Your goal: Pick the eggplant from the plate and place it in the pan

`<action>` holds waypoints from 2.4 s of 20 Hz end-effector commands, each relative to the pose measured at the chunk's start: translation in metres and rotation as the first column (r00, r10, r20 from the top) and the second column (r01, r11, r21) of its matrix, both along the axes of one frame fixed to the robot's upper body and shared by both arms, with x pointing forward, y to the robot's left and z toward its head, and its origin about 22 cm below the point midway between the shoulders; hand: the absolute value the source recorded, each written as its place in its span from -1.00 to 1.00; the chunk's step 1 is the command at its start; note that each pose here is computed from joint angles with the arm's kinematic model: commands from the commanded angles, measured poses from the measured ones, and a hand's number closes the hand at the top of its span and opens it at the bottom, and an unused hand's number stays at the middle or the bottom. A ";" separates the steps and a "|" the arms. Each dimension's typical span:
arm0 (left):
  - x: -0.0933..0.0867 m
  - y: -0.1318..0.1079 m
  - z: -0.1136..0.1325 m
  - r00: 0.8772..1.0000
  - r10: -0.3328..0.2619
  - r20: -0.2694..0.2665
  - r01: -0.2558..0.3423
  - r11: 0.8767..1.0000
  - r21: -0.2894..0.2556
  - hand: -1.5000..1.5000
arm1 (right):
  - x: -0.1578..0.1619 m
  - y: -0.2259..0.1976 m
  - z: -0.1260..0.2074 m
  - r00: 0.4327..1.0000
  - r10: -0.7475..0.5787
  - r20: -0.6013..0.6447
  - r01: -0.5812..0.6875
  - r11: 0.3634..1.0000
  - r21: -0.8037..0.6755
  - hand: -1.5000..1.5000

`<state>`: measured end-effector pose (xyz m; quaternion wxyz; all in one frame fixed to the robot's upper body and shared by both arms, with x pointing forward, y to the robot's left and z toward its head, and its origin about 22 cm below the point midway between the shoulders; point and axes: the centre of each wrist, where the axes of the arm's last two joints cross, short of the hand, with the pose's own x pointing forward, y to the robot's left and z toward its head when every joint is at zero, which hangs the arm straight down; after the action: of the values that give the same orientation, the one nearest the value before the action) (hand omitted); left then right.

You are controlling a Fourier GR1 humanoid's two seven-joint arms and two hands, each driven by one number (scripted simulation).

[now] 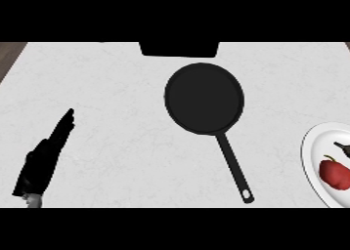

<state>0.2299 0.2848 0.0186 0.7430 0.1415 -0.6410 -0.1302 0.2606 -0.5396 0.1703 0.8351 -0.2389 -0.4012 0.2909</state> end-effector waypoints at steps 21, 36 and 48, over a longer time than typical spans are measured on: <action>-0.007 -0.012 -0.013 1.000 0.007 -0.026 -0.007 1.000 0.003 0.00 | 0.116 0.092 -0.011 0.783 0.323 -0.531 -0.406 0.913 -0.044 -1.00; -0.003 -0.003 -0.008 0.999 0.034 -0.005 -0.034 0.999 0.007 0.00 | 0.121 0.124 -0.068 0.644 0.340 -0.686 -0.517 0.854 -0.061 -1.00; -0.014 0.020 -0.020 0.999 0.045 -0.023 -0.045 0.999 0.004 0.00 | 0.109 0.119 -0.089 0.605 0.260 -0.752 -0.514 0.849 -0.120 -1.00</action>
<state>0.2254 0.2927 0.0095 0.7486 0.1529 -0.6335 -0.1224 0.3754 -0.4183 0.0880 0.7851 -0.1468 -0.0479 0.5999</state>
